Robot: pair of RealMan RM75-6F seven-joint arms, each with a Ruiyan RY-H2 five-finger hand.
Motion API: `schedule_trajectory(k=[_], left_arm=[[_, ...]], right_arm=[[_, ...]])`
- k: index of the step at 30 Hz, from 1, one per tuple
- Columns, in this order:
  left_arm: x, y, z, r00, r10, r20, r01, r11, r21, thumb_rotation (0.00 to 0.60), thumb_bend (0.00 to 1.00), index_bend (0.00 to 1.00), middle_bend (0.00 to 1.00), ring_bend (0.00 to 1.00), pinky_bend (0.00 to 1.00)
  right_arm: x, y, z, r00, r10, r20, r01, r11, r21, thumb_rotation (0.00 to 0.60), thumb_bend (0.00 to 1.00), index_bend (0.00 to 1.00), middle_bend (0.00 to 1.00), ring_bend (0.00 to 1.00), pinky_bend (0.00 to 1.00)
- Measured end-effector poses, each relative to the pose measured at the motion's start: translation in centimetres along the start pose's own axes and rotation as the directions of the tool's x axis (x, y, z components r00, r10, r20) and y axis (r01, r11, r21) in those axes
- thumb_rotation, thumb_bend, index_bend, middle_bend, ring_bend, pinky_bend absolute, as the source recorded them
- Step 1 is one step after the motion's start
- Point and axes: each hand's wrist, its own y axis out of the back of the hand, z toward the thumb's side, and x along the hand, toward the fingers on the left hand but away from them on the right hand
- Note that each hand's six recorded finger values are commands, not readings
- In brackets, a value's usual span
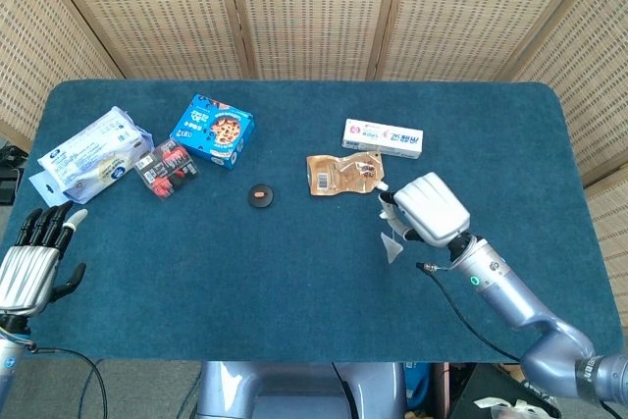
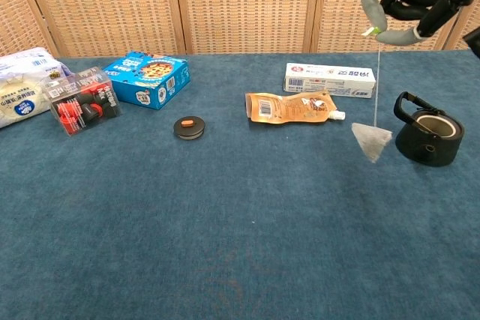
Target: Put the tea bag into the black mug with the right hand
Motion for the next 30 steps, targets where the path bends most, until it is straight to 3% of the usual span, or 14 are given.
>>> schedule_trajectory(k=[10,22,30], left_arm=[[-0.1,-0.1,0.1,1.000,-0.009,0.003,0.008,1.000,0.006,0.600,0.41,0.07,0.00,0.00,0.00],[-0.1,-0.1,0.2,1.000,-0.014,0.000,0.014,1.000,0.012,0.600,0.41,0.07,0.00,0.00,0.00],[-0.1,-0.1,0.2,1.000,-0.016,0.001,0.016,1.000,0.015,0.600,0.41,0.07,0.00,0.00,0.00]], right_arm=[[0.3,2.8,-3.8,0.996,-0.040,0.086,0.039,0.999,0.012,0.600,0.65,0.66,0.93,0.89,0.96],[0.8,3.0,-6.9,0.987,-0.036,0.159,0.035,0.999,0.010,0.600,0.65,0.66,0.93,0.89,0.96],[1.6,3.0,-9.8,0.971,-0.040,0.234,0.040,0.999,0.005,0.600,0.65,0.66,0.93,0.89,0.96]])
